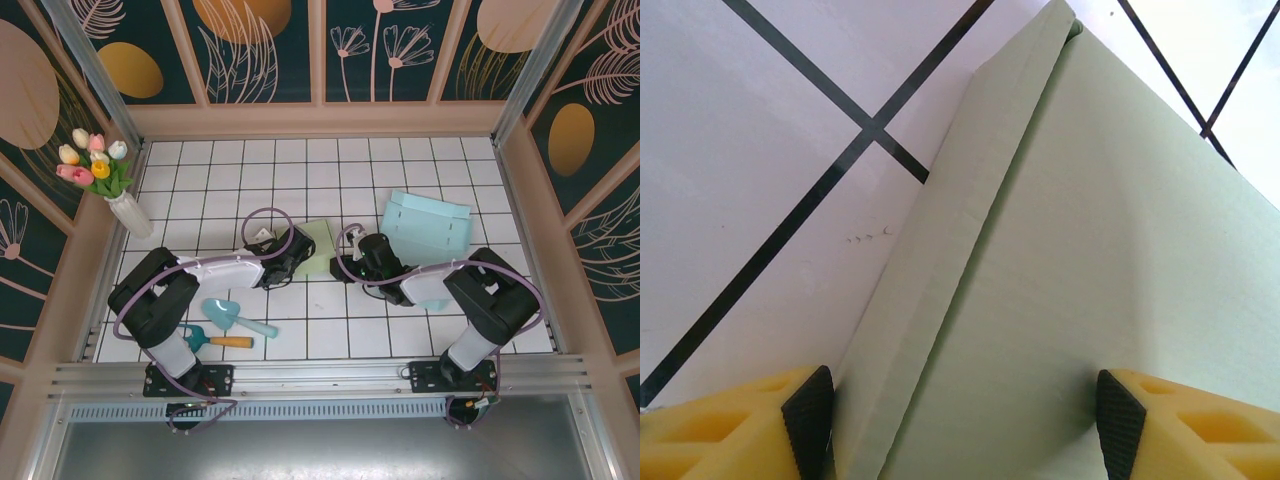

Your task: Fold the paper box

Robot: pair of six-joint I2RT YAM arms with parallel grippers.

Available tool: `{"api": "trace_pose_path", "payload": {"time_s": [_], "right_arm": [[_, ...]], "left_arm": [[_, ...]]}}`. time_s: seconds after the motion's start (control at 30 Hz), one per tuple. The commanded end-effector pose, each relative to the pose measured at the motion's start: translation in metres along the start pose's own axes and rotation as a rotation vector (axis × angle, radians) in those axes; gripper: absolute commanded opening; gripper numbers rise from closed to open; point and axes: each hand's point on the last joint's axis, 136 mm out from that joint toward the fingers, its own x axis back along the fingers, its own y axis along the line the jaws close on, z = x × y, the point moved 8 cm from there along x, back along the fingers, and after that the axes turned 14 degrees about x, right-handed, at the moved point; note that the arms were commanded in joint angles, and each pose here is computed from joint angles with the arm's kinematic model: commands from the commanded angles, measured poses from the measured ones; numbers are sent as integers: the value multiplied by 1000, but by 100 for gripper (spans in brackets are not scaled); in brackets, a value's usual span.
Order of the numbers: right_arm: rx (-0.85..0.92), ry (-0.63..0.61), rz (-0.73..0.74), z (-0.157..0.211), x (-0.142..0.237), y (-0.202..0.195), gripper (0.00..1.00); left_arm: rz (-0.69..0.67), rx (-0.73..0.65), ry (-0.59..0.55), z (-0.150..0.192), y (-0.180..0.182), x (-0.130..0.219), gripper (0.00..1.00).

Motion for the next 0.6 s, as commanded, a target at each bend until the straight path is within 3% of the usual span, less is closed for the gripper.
{"api": "trace_pose_path", "payload": {"time_s": [0.0, 0.23, 0.57], "right_arm": [[22, -19, -111, -14, 2, 20, 33], [25, -11, -118, -14, 2, 21, 32], [93, 10, 10, -4, -12, 6, 29]], "left_arm": [[-133, -57, -14, 1, 26, -13, 70], [-132, -57, -18, 1, 24, -13, 70], [-138, -63, -14, 2, 26, -13, 70]]}}
